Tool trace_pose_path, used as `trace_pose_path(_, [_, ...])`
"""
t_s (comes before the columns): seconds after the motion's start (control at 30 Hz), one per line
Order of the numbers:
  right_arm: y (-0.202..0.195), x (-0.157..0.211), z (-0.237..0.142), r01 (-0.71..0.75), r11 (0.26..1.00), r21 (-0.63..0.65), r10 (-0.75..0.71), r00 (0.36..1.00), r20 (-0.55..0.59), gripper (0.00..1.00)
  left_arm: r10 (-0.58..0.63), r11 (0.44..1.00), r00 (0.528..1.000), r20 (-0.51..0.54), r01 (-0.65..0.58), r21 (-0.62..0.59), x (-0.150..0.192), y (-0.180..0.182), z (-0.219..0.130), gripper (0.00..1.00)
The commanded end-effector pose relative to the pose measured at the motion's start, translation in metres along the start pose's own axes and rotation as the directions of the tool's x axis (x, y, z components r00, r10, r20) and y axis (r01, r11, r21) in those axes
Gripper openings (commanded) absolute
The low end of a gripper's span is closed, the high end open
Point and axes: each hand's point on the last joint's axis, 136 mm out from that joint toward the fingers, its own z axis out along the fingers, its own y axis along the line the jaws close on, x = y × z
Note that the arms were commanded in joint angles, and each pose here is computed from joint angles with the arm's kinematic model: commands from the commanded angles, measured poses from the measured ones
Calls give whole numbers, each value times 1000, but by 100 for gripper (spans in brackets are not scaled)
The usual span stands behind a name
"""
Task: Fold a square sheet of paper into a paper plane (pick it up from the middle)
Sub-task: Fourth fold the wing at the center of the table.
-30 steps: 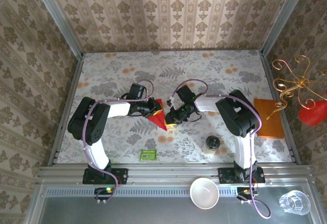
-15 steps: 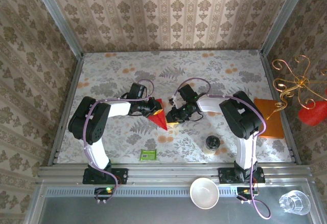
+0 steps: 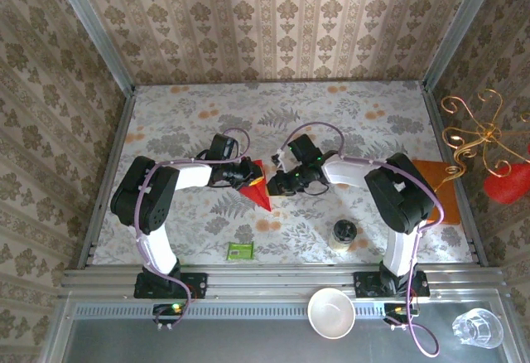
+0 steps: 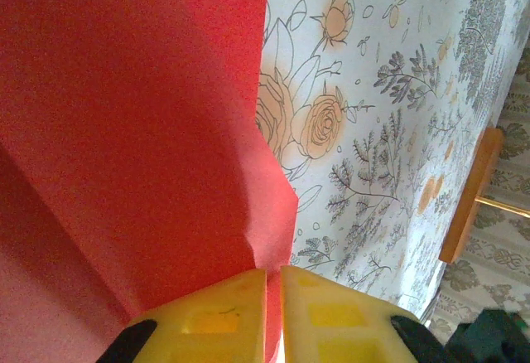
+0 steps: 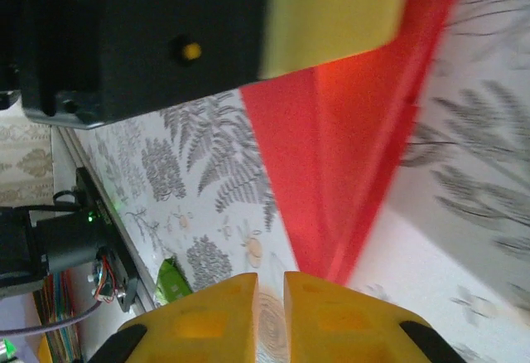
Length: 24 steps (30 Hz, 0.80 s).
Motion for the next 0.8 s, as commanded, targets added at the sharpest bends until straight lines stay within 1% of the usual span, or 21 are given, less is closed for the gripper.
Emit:
trace_pose_path(0.0, [7,-1,12,-1,1000,-27,1,1000,-19,17,10,1000,1000,-17,-10,-2,-1,2,3,15])
trace_pose_path(0.33, [-4,9,27,-27,999,-20,26,997,-68,16,4,1000,1000,-20,-4,-4,-1,4,4,14])
trace_pose_path(0.77, [-16,15,33,-45,999,12,46,995,-83,16,-4,1000,1000,-27,4,-13,0,9,8,14])
